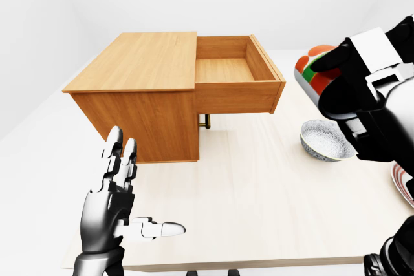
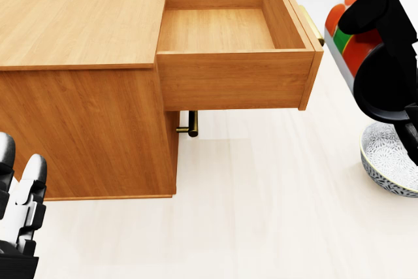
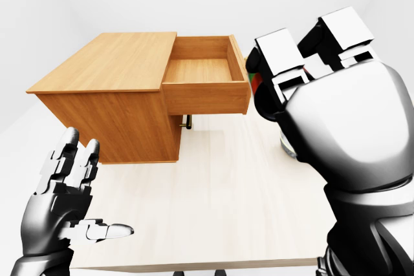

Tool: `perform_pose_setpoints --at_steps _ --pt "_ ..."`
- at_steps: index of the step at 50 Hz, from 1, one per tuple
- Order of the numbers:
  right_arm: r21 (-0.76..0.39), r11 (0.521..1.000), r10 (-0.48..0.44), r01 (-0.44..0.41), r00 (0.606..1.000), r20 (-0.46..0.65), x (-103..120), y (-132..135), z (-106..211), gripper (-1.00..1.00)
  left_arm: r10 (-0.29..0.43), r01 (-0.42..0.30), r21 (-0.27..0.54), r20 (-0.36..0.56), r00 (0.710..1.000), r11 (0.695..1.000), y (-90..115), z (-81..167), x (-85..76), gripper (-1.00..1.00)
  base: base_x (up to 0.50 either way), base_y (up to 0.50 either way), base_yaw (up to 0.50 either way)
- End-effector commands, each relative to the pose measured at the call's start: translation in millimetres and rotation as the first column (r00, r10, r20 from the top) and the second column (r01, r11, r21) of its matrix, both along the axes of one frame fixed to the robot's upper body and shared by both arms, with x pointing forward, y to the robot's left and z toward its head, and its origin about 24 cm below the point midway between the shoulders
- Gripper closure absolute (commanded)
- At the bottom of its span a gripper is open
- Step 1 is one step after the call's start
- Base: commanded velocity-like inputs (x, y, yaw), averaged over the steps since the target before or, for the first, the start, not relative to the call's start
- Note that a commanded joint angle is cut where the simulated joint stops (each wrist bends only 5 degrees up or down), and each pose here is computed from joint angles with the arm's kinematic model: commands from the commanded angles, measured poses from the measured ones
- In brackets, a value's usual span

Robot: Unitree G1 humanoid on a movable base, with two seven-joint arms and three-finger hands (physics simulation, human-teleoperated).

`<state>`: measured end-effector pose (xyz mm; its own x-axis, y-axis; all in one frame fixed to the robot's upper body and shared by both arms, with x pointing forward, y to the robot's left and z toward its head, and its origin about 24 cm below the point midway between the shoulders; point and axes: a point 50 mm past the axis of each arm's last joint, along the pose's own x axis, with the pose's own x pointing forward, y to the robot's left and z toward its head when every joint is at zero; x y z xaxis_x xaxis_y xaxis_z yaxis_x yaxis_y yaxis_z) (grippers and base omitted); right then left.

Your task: Put the ketchup in the top drawer of the cabinet.

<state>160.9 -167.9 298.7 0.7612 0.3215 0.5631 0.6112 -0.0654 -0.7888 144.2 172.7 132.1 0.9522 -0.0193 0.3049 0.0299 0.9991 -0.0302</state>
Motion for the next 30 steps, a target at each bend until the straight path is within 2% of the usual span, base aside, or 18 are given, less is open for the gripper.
perform_pose_setpoints --at_steps 1,13,17,21,27,30 --pt "0.123 0.992 -0.035 0.029 0.998 0.05 -2.2 -3.3 -0.7 1.0 -0.001 0.001 0.0 0.0 1.0 1.0 -0.2 0.0 -0.3 -1.0 0.0 0.0 0.0" --pt "0.124 0.992 -0.035 0.029 0.998 0.05 -2.2 -3.3 -0.7 1.0 -0.001 0.001 0.0 0.0 1.0 1.0 -0.2 0.0 -0.3 -1.0 0.0 0.0 0.0" --pt "-0.028 0.999 -0.023 0.025 0.997 0.068 -3.6 5.7 6.0 1.0 0.001 -0.001 -0.004 -0.002 1.0 1.0 0.4 -0.6 1.4 -1.0 0.0 0.0 0.0" --pt "-0.258 0.966 0.029 -0.004 0.995 0.093 -8.4 20.9 18.0 1.0 0.003 -0.003 -0.004 -0.002 1.0 1.0 0.5 0.3 0.7 -1.0 0.0 0.0 0.0" --pt "-0.34 0.94 0.069 -0.038 0.994 0.081 -11.4 26.8 22.8 1.0 0.007 -0.007 -0.008 0.001 1.0 1.0 2.4 1.3 0.7 -1.0 0.0 0.0 0.0" --pt "-0.364 0.93 0.084 -0.053 0.994 0.071 -1.1 30.2 34.3 1.0 0.008 -0.008 -0.01 0.001 1.0 1.0 2.8 1.8 0.9 -1.0 0.0 0.0 0.0"
